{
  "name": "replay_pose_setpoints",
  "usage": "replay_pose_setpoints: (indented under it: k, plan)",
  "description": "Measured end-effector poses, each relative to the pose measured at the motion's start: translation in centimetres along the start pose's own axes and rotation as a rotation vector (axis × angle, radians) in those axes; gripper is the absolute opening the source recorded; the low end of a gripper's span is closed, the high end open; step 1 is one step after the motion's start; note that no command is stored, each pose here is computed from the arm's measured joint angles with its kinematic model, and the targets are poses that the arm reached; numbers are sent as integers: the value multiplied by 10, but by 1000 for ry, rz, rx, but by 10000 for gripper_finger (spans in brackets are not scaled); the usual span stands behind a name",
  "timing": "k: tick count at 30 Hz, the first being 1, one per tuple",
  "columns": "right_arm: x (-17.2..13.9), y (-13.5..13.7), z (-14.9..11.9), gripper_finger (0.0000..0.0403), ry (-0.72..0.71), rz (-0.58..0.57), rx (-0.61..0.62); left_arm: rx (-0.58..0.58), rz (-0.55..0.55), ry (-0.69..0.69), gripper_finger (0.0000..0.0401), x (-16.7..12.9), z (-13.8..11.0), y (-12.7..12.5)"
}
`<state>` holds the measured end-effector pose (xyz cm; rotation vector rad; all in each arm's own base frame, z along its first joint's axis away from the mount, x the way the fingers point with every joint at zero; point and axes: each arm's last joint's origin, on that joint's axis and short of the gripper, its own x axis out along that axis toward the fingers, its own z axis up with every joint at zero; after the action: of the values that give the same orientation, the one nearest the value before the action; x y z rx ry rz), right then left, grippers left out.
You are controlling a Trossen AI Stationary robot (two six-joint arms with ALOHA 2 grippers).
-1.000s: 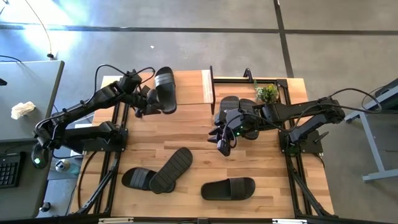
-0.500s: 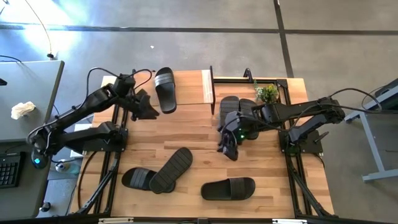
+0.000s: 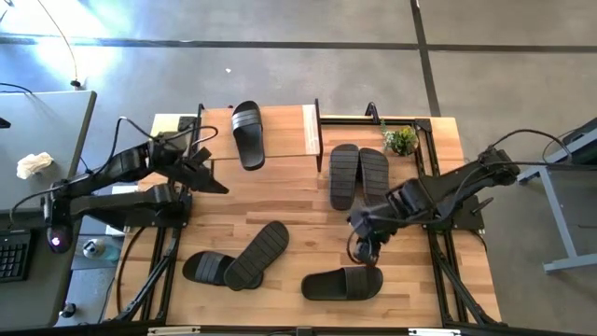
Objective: Pick and place slides into the shelf
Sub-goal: Put the black slipper on the shelf
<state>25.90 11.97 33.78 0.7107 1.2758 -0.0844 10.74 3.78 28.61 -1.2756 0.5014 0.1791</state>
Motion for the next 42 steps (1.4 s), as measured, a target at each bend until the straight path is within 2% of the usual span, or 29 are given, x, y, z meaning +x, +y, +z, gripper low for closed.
replay_pose_setpoints:
  k: [3,7,11,15,24,30,42]
  plan:
    - [20,-2,-14,135,54,-5,54,36,19,-4,209,5,-5,-4]
    - [57,-11,-31,135,92,62,117,92,0,11,209,15,-7,-12]
    - [84,-22,-48,135,18,184,179,141,-42,26,209,26,-9,-20]
    - [99,-35,-72,135,-80,231,259,170,-55,34,209,34,-11,-25]
    - [125,-54,-124,135,-259,368,425,188,-8,33,209,45,-15,-26]
    - [135,-67,-137,135,-346,354,483,186,10,15,209,49,-13,-26]
    - [150,-67,-143,135,-303,318,494,186,18,11,209,53,-11,-26]
